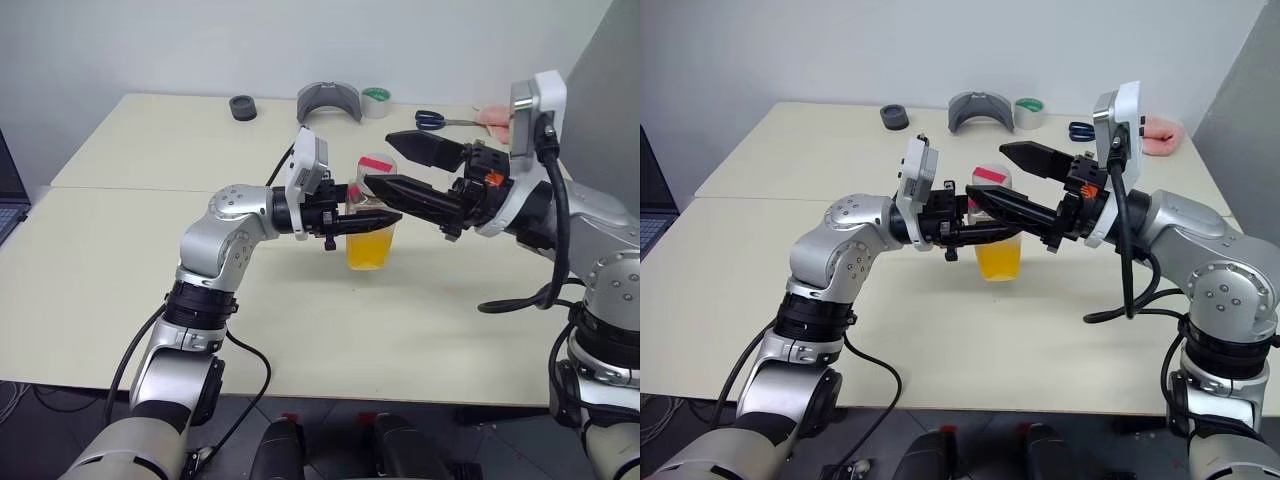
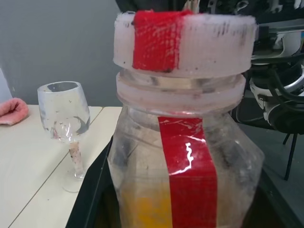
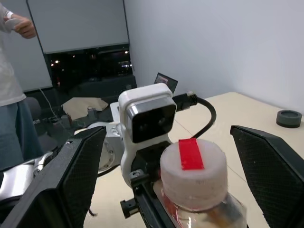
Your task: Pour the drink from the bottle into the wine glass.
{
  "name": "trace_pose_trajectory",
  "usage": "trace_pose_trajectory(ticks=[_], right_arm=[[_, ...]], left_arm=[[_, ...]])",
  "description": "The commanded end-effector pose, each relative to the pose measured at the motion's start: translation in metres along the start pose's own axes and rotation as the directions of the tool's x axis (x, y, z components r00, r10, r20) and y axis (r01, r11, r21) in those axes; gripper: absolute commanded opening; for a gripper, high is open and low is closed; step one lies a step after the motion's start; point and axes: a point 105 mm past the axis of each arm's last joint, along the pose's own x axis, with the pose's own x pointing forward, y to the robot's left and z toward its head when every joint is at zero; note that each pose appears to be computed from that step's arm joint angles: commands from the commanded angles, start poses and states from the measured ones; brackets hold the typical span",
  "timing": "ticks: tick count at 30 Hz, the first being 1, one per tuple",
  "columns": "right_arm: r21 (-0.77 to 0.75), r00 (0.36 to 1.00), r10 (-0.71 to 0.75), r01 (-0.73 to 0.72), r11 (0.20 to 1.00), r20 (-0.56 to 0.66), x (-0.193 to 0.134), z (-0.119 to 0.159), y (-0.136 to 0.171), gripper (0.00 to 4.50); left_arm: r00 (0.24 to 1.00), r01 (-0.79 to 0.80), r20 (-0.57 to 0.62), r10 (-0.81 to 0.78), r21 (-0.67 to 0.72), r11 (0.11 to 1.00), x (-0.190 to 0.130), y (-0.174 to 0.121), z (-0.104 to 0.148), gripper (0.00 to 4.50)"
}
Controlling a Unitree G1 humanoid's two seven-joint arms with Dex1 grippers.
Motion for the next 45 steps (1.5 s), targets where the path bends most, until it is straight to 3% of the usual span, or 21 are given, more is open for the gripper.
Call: trace_pose_trajectory(ticks=[1, 10, 25, 28, 34, 41, 45], right_arm=[[-0.07, 1.0, 0.013, -0.011, 0.997, 0.022, 0.007, 0.006, 0.008, 4.46], [-0.136, 1.0, 0.007, -0.008, 0.991, -0.006, 0.017, -0.008, 0.002, 4.46], [-0.144, 1.0, 0.007, -0.006, 0.99, 0.006, 0.017, -0.004, -0.002, 4.46], [-0.141, 1.0, 0.012, -0.01, 0.99, 0.01, 0.017, -0.003, -0.003, 3.85], [-0.155, 1.0, 0.003, 0.0, 0.988, 0.016, 0.017, -0.001, -0.005, 1.88], [-0.181, 0.999, 0.0, 0.007, 0.983, 0.036, 0.016, 0.007, -0.009, 1.89], [-0.361, 0.999, 0.032, -0.044, 0.932, -0.041, 0.013, 0.012, -0.01, 1.89]], left_arm=[[0.999, 0.025, 0.034, -0.028, 0.081, 0.996, 0.005, -0.002, 0.02, 1.77], [0.999, 0.024, 0.038, -0.027, 0.085, 0.996, 0.006, -0.003, 0.021, 1.77], [0.998, 0.034, 0.043, -0.038, 0.087, 0.996, 0.008, -0.007, 0.02, 1.77], [0.998, 0.035, 0.044, -0.039, 0.086, 0.996, 0.008, -0.007, 0.02, 1.77], [0.998, 0.034, 0.043, -0.038, 0.084, 0.996, 0.007, -0.007, 0.019, 1.77], [0.999, 0.036, 0.038, -0.039, 0.077, 0.996, 0.006, -0.008, 0.017, 1.77], [0.998, 0.041, 0.035, -0.044, 0.072, 0.997, 0.006, -0.009, 0.016, 1.77]])
